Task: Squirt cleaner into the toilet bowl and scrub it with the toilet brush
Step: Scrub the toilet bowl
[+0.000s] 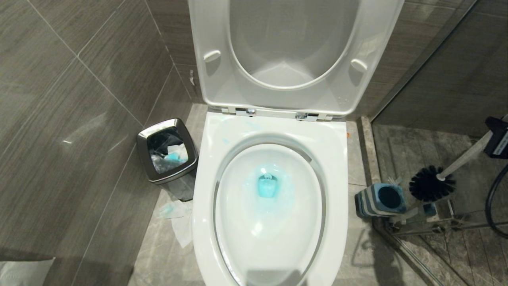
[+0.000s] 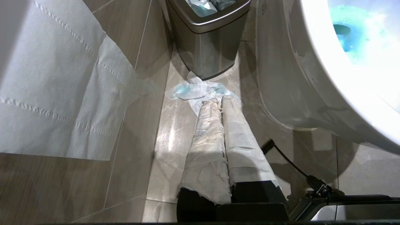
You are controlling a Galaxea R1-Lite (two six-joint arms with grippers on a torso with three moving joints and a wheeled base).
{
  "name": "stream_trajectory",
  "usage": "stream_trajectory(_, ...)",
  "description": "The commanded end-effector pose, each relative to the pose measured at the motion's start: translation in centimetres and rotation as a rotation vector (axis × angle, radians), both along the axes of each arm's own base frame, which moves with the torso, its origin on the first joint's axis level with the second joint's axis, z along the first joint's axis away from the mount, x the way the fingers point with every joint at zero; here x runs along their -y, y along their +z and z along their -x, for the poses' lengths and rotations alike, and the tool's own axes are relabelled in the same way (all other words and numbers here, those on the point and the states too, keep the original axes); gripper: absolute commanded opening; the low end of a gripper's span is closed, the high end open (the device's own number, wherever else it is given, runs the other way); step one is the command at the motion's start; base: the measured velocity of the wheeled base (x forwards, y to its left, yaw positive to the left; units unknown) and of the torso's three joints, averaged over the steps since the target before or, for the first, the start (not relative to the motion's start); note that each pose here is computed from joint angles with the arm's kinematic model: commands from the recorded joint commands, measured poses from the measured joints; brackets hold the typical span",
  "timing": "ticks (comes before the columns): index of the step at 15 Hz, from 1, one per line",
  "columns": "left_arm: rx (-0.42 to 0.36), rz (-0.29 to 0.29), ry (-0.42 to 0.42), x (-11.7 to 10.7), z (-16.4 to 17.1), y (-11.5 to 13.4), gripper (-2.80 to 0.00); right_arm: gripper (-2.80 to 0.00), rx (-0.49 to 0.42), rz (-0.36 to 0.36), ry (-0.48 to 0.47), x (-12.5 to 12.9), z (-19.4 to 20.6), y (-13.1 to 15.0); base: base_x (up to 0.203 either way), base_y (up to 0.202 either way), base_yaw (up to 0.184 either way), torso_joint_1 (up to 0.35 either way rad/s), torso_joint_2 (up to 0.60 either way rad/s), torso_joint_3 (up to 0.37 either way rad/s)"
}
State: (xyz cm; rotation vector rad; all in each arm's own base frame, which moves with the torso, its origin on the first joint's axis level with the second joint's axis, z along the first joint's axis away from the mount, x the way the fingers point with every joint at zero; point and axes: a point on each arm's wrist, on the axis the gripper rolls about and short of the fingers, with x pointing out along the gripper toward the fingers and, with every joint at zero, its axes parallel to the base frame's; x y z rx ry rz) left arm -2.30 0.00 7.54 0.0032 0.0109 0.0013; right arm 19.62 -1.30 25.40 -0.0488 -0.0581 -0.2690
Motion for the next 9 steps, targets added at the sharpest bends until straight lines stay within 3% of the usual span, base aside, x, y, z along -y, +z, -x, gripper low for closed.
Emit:
stream_trajectory(1,-0.001,-0.001,0.000,0.0,0.0,0.0,-2.80,-2.80,0.079,0.011,0.039,-0.2,2.7,2.6,0.000,0.000,0.000,0.000,0.00,0.000)
stream_trajectory(5,-0.001,0.000,0.000,0.0,0.0,0.0,-2.80,-2.80,0.076,0.103,0.030,-0.3,4.5,3.4,0.000,0.000,0.000,0.000,0.00,0.000)
stream_trajectory(9,-0.001,0.000,0.000,0.0,0.0,0.0,-2.80,-2.80,0.068,0.069,0.034,-0.4,6.1,3.8,0.000,0.000,0.000,0.000,0.00,0.000)
